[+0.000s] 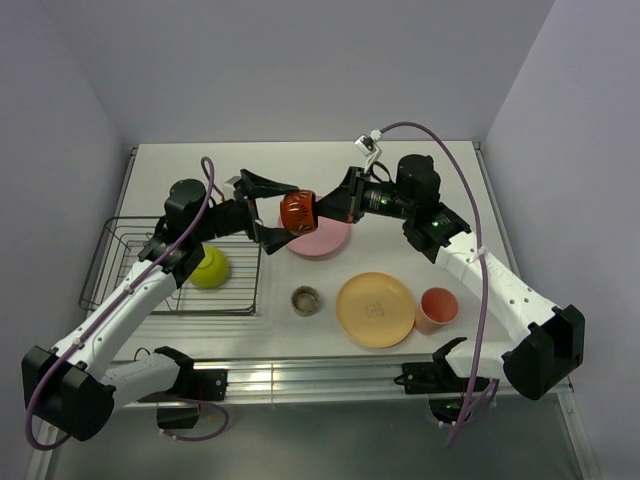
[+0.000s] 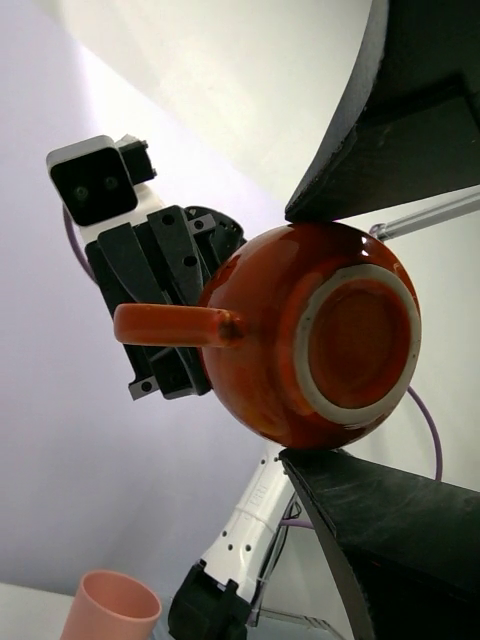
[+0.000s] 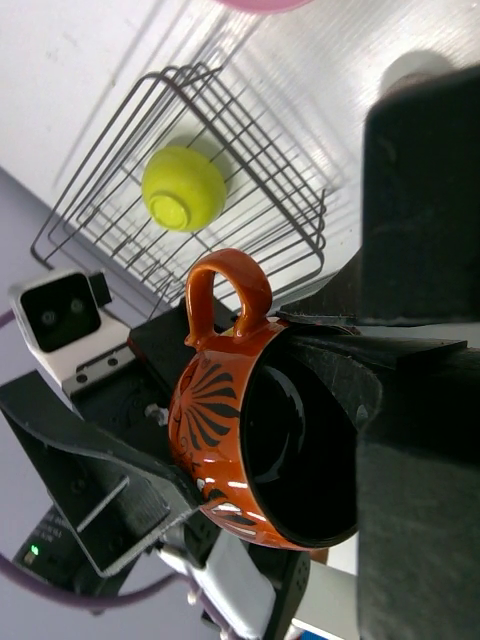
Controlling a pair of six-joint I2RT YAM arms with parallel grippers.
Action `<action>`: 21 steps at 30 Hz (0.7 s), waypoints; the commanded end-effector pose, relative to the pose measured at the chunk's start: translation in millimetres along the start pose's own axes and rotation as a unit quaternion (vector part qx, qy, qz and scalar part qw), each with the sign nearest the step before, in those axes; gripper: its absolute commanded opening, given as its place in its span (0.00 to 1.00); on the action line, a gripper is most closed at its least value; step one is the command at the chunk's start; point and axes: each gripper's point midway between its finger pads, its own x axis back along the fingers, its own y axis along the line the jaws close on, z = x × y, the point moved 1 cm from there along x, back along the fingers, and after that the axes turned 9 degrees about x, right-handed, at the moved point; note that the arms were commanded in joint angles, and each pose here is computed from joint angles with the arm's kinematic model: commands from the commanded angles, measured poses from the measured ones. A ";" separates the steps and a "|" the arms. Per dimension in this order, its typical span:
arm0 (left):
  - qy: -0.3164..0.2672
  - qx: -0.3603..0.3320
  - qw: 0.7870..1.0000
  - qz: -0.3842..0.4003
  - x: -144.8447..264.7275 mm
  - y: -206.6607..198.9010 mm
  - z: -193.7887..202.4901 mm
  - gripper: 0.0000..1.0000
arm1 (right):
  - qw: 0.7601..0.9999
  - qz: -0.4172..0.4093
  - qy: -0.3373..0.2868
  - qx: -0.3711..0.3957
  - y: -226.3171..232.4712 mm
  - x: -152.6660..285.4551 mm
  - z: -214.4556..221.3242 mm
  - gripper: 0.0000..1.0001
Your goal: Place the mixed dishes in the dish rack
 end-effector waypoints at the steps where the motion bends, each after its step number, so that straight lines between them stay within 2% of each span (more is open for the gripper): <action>1: 0.029 -0.018 0.999 0.038 2.3 -20.9 14.6 0.99 | 0.997 -0.062 -0.041 0.036 33.5 5.4 -22.0 0.00; 21: 0.063 -0.039 0.994 0.079 10.5 -46.5 38.2 0.99 | 0.997 -0.067 -0.033 0.007 17.5 -10.7 -16.9 0.00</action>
